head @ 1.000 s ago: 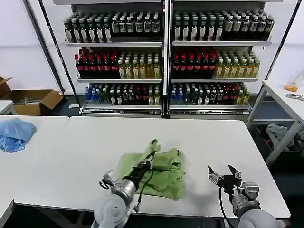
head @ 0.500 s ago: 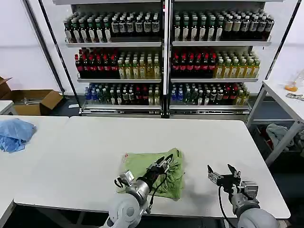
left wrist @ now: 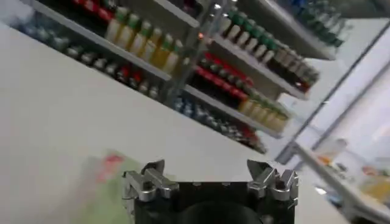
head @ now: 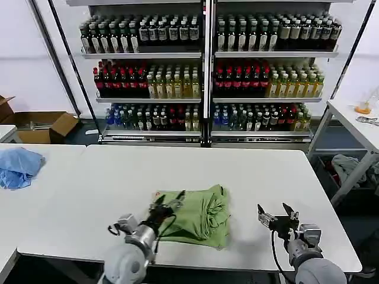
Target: Fold and organize the clothes.
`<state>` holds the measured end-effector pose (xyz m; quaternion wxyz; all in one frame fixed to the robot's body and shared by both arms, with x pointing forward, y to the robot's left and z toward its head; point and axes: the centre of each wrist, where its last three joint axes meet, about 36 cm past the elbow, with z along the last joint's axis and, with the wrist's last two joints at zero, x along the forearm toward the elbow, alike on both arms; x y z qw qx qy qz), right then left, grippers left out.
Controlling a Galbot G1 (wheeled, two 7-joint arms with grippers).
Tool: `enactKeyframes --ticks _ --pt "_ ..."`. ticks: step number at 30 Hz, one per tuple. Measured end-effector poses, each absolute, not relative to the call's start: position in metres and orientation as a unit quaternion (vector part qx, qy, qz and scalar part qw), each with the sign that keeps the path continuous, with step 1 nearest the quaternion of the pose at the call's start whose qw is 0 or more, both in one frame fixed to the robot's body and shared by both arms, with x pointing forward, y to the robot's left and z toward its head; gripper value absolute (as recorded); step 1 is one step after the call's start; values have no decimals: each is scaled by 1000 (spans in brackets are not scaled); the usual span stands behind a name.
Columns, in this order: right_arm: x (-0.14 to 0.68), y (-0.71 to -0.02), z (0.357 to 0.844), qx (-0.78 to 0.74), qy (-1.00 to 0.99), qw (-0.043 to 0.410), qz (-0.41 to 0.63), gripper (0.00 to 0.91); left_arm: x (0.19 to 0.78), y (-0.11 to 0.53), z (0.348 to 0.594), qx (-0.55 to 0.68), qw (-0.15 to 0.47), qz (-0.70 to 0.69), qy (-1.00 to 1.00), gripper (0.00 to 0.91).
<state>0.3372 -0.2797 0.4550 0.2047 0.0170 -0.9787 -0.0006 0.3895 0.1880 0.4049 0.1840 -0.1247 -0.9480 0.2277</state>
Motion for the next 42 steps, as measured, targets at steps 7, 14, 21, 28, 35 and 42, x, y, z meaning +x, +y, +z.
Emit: enactKeyframes --ticks 7,14,21,28,35,42 --pt "336 -281 454 15 -978 207 -1 907 385 207 391 -89 206 182 -957 907" --pt "335 -280 456 13 -979 205 -2 907 385 209 381 -79 223 160 -958 907" --pt "333 -281 457 12 -979 205 -1 907 389 206 371 -75 232 145 -959 524" --pt "332 -281 458 11 -979 204 -2 907 385 202 366 -85 236 153 -956 30" --pt "330 -279 459 11 -979 203 -3 907 382 205 365 -93 237 180 -950 20" --pt "328 -277 459 11 -979 203 -5 907 384 210 364 -97 239 235 -937 30"
